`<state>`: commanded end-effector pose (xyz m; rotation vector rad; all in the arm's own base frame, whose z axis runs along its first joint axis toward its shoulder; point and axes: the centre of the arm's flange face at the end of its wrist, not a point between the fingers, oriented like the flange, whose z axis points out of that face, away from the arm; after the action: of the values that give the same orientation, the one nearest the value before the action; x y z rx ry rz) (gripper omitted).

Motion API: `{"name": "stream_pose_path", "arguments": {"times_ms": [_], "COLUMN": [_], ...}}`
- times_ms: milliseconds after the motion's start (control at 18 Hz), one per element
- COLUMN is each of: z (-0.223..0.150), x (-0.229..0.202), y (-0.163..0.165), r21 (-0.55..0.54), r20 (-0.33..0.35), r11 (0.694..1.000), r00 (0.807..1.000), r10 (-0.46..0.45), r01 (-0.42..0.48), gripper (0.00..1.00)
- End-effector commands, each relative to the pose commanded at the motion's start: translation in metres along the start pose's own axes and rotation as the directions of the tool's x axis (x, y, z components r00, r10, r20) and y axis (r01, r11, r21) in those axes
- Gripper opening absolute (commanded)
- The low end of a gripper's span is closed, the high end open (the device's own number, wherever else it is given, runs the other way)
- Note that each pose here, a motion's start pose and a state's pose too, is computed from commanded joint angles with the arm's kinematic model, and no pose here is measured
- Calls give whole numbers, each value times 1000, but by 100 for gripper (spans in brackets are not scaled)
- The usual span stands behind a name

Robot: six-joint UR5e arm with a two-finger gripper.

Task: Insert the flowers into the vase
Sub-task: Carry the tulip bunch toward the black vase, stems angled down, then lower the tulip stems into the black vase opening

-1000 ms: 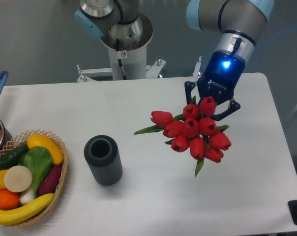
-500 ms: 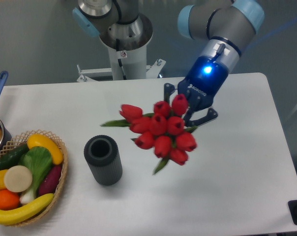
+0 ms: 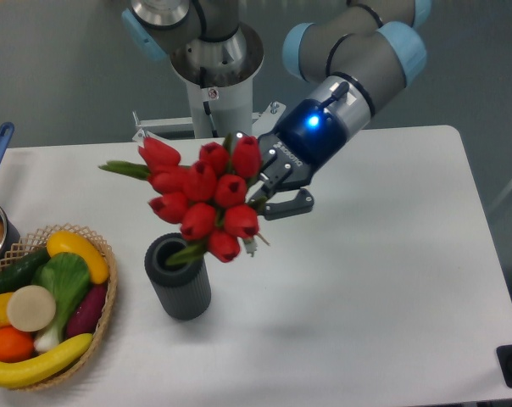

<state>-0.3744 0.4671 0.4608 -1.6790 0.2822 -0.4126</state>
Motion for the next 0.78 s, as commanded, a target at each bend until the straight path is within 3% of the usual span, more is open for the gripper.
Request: {"name": "stream_pose_path", "arguments": {"times_ms": [500,778], "z": [51,56], "x": [28,24], "y": [15,29], "r21": [-6,-12], "r20": [-101,-109], "r11": [1000,999], "r00": [995,993], "r10": [-9,-33], "r01": [9,32], "gripper": [19,19]}}
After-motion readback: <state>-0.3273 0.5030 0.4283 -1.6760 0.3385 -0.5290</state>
